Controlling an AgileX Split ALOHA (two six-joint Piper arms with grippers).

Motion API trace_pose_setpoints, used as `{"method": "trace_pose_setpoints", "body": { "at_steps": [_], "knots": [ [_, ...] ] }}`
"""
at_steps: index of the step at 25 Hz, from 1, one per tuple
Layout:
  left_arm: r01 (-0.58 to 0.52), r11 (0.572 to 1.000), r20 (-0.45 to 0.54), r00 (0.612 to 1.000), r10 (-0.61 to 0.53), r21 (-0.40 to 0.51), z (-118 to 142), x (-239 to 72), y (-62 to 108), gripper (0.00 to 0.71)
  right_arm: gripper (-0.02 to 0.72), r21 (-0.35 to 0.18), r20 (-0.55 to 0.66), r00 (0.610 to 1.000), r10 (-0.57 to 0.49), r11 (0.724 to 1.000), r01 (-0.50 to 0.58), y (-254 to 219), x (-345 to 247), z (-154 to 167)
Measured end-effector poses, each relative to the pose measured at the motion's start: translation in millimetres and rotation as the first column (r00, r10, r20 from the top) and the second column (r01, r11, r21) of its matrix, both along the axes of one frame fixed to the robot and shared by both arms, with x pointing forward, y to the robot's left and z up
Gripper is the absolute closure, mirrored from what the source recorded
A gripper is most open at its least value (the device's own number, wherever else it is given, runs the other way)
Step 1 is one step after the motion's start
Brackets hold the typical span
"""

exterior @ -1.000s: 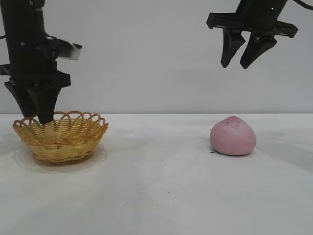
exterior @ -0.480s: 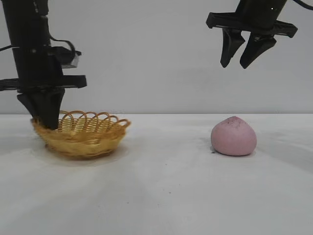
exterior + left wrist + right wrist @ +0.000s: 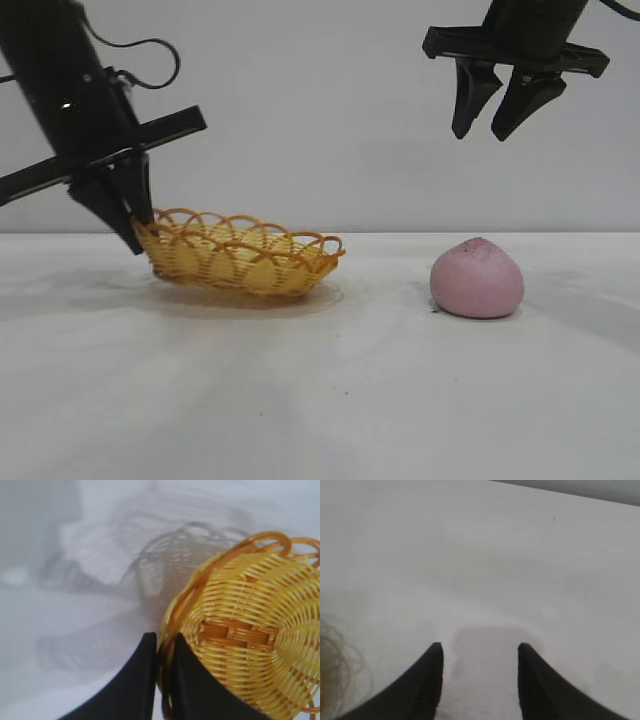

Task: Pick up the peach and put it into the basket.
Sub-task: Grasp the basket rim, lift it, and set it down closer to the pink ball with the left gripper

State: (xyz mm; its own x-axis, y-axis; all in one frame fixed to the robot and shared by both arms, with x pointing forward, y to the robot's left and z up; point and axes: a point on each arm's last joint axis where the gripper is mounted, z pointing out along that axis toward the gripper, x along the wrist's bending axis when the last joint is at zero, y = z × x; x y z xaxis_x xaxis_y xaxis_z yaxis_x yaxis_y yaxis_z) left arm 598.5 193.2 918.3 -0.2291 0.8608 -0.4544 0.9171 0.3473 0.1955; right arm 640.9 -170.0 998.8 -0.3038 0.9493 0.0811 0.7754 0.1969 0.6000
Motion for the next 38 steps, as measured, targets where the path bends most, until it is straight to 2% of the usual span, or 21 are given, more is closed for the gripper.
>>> {"method": "trace_pose_setpoints", "body": {
  "at_steps": [8,12,18,19,21,22,25,27,31,32,33,38],
  "knots": [
    [-0.015,0.997,0.019,1.0,0.017,-0.074,2,-1,-15.5,0.71,0.368,0.007,0.002,1.0,0.003,1.0,-0.003,1,0,0],
    [-0.017,0.998,0.022,1.0,0.018,-0.064,-1,-4,-18.3,0.71,0.368,0.009,0.001,1.0,0.002,1.0,-0.002,1,0,0],
    [-0.019,1.0,0.01,1.0,0.019,-0.021,-16,-17,-12.6,0.71,0.368,0.013,0.001,1.0,0.002,1.0,-0.002,2,0,0],
    [-0.007,1.0,0.014,1.0,0.007,-0.017,-17,-17,-12.5,0.656,0.368,0.011,0.002,1.0,0.004,1.0,-0.004,2,0,0],
    [0.02,1.0,0.016,1.0,-0.02,-0.007,-18,-19,-12.4,0.656,0.368,0.015,0.003,1.0,0.003,1.0,-0.003,2,0,1],
    [0.027,1.0,0.013,1.0,-0.027,-0.008,-18,-19,-12.6,0.583,0.368,0.014,0.003,1.0,0.003,1.0,-0.003,2,0,1],
    [0.052,0.999,0.018,0.999,-0.052,-0.001,-18,-20,-12.8,0.438,0.368,0.016,0.003,1.0,0.005,1.0,-0.005,2,0,1],
    [0.078,0.997,0.026,0.997,-0.078,0.007,-18,-20,-13.0,0.379,0.368,0.015,0.004,1.0,0.007,1.0,-0.007,2,0,1],
    [0.15,0.988,0.093,0.984,-0.152,0.03,-1,-22,-12.9,0.395,0.368,0.015,0.004,1.0,0.007,1.0,-0.007,2,0,1],
    [0.169,0.985,0.114,0.978,-0.173,0.044,4,-22,-12.4,0.354,0.368,0.015,0.004,1.0,0.007,1.0,-0.007,2,0,1],
    [0.191,0.98,0.134,0.971,-0.198,0.062,10,-23,-11.6,0.37,0.368,0.015,0.004,1.0,0.007,1.0,-0.007,2,0,1],
    [0.288,0.934,0.18,0.928,-0.327,0.21,27,-26,-3.3,0.37,0.368,0.015,0.004,1.0,0.007,1.0,-0.007,2,0,1]
  ]
}}
